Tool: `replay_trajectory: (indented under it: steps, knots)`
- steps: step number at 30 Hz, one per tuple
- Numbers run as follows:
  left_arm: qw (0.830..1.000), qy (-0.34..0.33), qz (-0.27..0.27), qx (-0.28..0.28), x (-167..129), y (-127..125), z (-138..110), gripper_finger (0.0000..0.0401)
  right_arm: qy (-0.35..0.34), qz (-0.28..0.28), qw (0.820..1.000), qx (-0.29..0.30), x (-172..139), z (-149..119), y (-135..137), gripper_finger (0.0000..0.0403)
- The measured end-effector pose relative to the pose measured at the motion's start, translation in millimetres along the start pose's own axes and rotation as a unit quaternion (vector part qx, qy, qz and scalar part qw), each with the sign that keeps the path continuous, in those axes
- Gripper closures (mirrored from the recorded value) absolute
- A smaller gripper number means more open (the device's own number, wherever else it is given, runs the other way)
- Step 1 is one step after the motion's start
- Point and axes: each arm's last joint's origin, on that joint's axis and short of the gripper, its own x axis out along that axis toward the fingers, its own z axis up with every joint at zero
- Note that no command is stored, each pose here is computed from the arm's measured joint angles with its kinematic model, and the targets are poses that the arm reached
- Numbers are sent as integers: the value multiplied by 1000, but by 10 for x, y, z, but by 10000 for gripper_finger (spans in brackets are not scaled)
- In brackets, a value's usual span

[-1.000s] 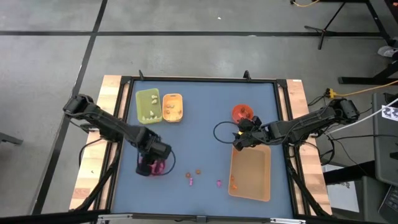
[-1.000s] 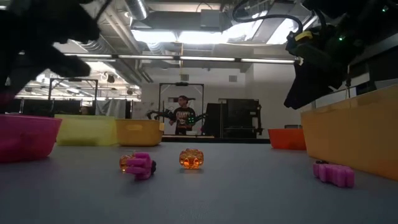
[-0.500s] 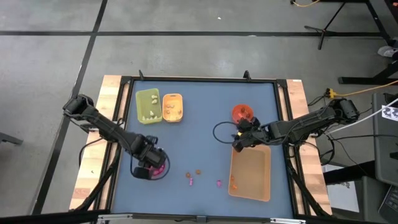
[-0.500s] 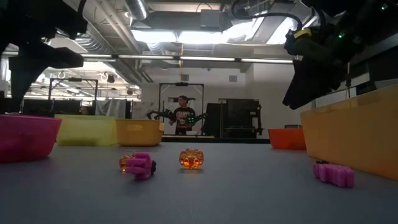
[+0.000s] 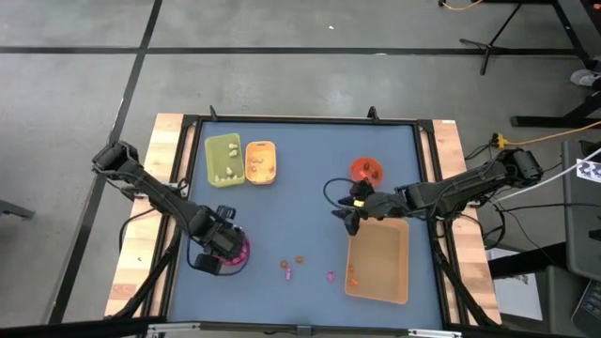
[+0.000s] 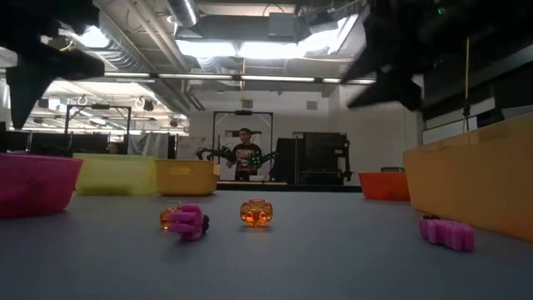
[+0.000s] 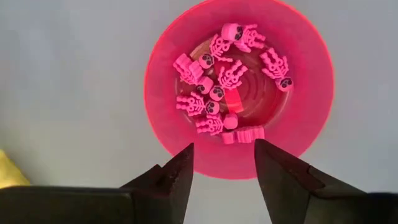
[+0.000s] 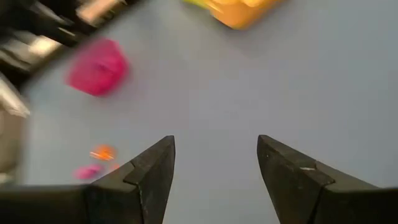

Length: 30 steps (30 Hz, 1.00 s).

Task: Sort Halloween decoration
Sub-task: Put the orange pumpkin toy into the orange bin

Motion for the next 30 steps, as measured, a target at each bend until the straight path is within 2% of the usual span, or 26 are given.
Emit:
replay_trajectory:
  steps: [8,12,16,20,24,30]
  knots:
    - [998,-65,23,11,-246,-92,-221,250,-80,130,988,28,-43,206,204,178]
    - [993,-112,43,-14,-293,-67,-429,250,-119,179,976,22,-87,294,280,178]
    - [984,-165,44,-55,-256,0,-636,250,-142,198,970,18,-92,416,398,178]
    - [970,-223,20,-93,-178,55,-748,250,-143,223,964,-22,5,535,692,178]
    - [958,-268,-9,-101,-116,63,-770,250,-113,265,952,-101,148,588,1110,178]
    - [953,-285,-11,-105,-70,56,-754,250,-31,241,949,-199,428,516,1652,178]
